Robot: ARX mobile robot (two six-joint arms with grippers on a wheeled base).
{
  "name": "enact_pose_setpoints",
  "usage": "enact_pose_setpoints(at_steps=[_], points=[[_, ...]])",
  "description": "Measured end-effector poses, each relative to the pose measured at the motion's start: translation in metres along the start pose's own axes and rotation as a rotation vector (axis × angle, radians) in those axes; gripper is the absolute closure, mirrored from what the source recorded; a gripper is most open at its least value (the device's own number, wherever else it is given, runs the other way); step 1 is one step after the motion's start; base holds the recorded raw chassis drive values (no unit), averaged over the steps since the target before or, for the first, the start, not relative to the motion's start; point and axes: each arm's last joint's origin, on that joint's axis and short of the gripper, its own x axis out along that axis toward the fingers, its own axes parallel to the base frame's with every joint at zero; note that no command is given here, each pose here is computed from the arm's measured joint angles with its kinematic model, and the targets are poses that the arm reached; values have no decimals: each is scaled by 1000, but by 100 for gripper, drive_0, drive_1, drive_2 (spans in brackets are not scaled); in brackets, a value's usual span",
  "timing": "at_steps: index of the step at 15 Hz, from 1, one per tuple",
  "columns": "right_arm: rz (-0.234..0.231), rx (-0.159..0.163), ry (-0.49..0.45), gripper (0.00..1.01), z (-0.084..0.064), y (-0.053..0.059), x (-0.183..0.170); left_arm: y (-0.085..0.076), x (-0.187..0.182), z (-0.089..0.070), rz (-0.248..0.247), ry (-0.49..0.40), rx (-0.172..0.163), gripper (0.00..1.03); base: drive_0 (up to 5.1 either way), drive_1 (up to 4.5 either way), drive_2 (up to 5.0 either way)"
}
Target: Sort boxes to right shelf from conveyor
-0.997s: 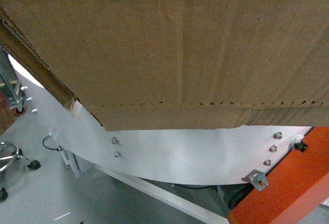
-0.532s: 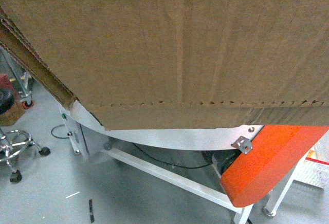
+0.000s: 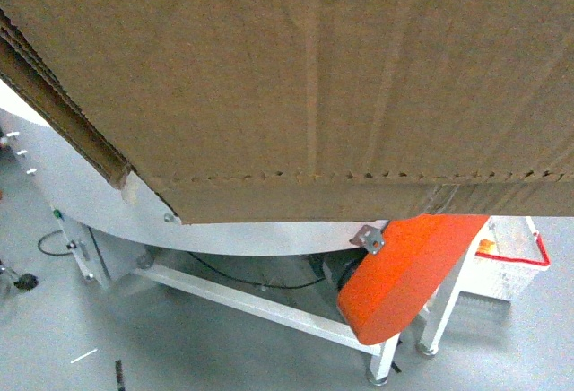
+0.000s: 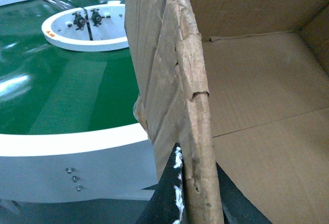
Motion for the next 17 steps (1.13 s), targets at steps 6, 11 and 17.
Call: enact_pose_setpoints(at_steps=[6, 11, 17], points=[[0, 0, 0, 98, 0, 0, 0, 0, 0, 0, 0, 1, 0, 99, -151, -151, -151], [0, 0, 0, 98, 0, 0, 0, 0, 0, 0, 0, 1, 0, 99, -160, -160, -160], [0, 0, 0, 98, 0, 0, 0, 0, 0, 0, 0, 1, 0, 99, -158, -158, -158]])
